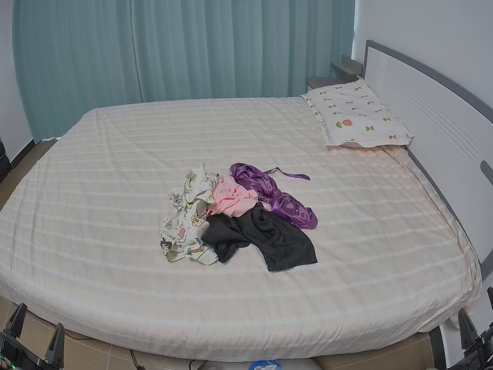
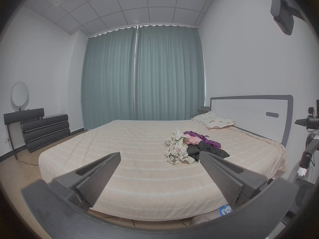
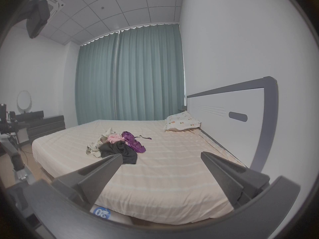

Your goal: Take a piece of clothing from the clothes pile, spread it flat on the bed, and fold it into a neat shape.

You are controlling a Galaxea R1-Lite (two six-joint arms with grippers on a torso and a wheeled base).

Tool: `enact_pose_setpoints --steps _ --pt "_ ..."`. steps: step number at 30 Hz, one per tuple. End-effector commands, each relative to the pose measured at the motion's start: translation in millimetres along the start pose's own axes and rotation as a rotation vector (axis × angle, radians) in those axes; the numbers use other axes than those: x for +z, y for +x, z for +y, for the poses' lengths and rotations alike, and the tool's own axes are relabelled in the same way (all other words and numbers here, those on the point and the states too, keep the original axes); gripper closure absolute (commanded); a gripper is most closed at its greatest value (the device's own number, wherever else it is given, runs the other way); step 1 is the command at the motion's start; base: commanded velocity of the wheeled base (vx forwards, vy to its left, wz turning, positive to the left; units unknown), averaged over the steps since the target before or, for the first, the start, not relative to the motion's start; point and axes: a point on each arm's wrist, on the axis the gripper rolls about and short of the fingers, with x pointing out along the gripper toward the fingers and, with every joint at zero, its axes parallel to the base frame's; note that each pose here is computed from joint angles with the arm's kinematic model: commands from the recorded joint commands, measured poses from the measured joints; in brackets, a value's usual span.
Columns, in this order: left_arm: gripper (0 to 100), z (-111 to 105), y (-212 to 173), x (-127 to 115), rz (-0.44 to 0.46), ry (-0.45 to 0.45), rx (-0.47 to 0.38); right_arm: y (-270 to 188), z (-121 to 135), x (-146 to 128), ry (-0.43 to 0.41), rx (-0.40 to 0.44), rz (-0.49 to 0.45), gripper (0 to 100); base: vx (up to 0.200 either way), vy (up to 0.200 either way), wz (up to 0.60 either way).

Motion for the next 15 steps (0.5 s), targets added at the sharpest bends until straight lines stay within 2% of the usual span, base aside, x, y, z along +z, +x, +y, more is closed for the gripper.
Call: enact_pose_setpoints --steps 1,4,5,7,8,9,11,13,14,15 --pt "0 0.0 0.7 -4.2 0.009 0.003 -0.003 41.5 2.1 77.8 0.089 0.14 0.166 0 0.0 0.0 0.0" --pt "0 0.0 1.0 -4.1 0.014 0.009 -0.001 75.6 0.0 74.3 0.121 0.171 0.314 0 0.0 0.0 0.0" --pt "0 0.0 1.0 -4.1 0.014 0.009 -0.001 75.6 0.0 74.3 0.121 0.171 0.314 0 0.0 0.0 0.0" --pt "0 0.0 1.5 -3.9 0.02 0.017 -0.001 110.3 2.1 75.4 0.145 0.222 0.39 0 0.0 0.0 0.0" --pt "0 0.0 1.4 -3.5 0.018 0.017 -0.001 112.4 2.5 75.3 0.147 0.226 0.395 0 0.0 0.0 0.0" --pt "0 0.0 1.8 -3.8 0.024 0.016 -0.001 135.1 5.2 73.9 0.191 0.235 0.432 0 0.0 0.0 0.0" --pt "0 0.1 2.4 -3.7 0.032 0.015 -0.004 159.7 10.0 66.7 0.238 0.252 0.479 0 0.0 0.0 0.0" --pt "0 0.1 2.8 -3.6 0.037 0.013 -0.006 169.8 13.5 62.6 0.251 0.265 0.501 0 0.0 0.0 0.0" --pt "0 0.1 2.8 -3.6 0.037 0.015 -0.007 194.0 22.4 50.0 0.261 0.286 0.566 0 0.0 0.0 0.0" --pt "0 0.1 2.2 -3.7 0.029 0.017 -0.006 211.4 27.6 41.8 0.267 0.277 0.593 0 0.0 0.0 0.0"
